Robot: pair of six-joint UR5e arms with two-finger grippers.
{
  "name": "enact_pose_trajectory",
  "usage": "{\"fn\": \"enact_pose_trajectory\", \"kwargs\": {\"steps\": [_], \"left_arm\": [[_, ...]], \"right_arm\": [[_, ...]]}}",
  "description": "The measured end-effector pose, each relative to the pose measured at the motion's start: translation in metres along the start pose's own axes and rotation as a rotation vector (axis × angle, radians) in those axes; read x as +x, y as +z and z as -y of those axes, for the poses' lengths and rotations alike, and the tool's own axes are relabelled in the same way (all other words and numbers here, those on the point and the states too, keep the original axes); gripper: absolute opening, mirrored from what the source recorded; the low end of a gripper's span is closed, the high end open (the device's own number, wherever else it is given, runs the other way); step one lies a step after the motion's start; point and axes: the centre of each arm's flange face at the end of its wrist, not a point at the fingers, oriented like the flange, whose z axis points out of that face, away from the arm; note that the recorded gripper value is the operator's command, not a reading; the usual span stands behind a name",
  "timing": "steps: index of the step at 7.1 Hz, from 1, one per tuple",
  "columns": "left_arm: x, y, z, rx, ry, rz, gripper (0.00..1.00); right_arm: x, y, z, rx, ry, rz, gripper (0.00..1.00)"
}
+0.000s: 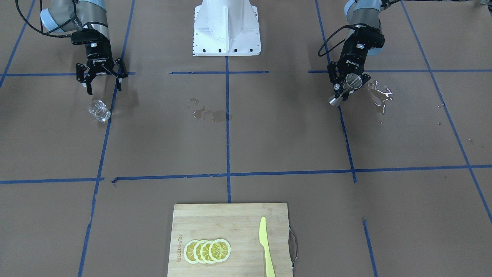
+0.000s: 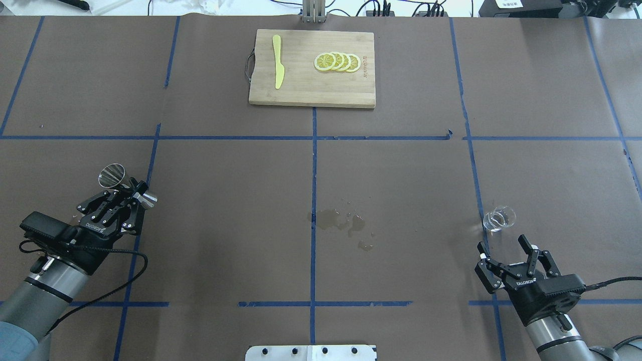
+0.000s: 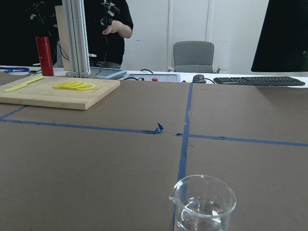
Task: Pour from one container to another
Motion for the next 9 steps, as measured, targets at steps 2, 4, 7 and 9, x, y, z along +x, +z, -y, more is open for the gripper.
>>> {"fn": "enact_pose_trajectory", "kwargs": {"steps": [2, 4, 7, 9], "left_arm": [[0.0, 0.0, 0.0, 0.0, 0.001, 0.0, 0.0], [0.0, 0.0, 0.0, 0.0, 0.0, 0.0, 0.0], [0.001, 0.0, 0.001, 0.001, -0.002, 0.0, 0.0], [0.001, 0.0, 0.001, 0.002, -0.002, 0.0, 0.0]], "right_arm": [[0.008, 0.009, -0.002, -0.001, -0.008, -0.02, 0.98], [0.013, 0.023, -0.007, 0.007, -0.013, -0.046, 0.98], [0.018, 0.034, -0.009, 0.014, -0.02, -0.067, 0.97], [0.017, 0.041, -0.007, 0.013, -0.019, -0.077, 0.97]]}}
